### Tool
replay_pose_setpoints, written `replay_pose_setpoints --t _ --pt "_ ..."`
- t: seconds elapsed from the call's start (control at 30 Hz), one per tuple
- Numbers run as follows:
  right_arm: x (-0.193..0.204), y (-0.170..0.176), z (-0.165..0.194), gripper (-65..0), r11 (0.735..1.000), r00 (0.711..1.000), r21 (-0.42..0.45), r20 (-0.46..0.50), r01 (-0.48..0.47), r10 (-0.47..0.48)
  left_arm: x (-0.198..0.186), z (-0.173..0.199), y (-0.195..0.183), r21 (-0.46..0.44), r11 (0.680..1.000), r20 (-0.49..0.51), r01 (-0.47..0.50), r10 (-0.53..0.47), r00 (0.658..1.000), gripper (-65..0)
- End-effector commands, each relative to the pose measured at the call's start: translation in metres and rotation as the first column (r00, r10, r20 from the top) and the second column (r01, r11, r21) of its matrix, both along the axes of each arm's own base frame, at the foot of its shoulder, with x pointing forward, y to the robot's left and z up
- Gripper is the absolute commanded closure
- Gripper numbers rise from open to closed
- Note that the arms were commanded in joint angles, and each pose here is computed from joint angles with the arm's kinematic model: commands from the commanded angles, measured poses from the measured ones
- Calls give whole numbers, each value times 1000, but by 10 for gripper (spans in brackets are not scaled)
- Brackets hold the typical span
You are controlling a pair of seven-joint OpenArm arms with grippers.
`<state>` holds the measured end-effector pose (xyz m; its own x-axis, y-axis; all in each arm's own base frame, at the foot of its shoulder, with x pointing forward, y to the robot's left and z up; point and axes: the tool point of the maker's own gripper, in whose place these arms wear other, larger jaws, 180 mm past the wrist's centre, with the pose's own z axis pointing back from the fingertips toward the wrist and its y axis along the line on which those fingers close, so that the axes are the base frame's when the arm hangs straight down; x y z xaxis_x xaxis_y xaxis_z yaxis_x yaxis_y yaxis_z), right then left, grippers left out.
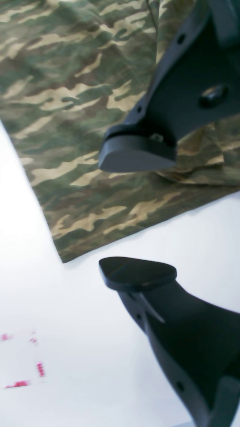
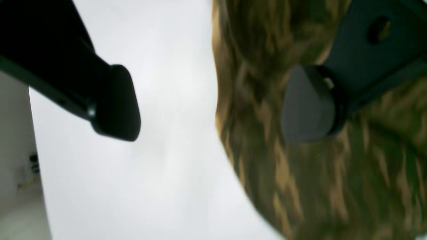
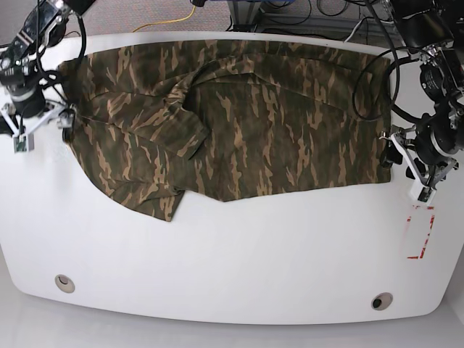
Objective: Layout the t-shirt on the table in an organized manner, then fold the t-shirt properly
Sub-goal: 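Release both grippers and move them to the opposite shirt edge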
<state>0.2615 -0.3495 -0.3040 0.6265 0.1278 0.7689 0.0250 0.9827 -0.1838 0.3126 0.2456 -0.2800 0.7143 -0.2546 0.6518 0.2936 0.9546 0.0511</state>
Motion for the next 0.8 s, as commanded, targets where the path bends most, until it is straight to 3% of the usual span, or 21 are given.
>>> replay_pose_setpoints --t 0.0,0.43,0.77 --pt "22 -3 15 -650 999 999 -15 41 -28 29 15 24 2 5 1000 83 6 -7 996 -375" --pt "121 4 -8 -650 981 991 138 0 -136 137 30 37 -11 -43 999 138 3 2 990 -376" --pt "162 15 -37 -650 954 984 248 -18 -170 180 41 37 -19 -85 996 209 -12 29 977 -376"
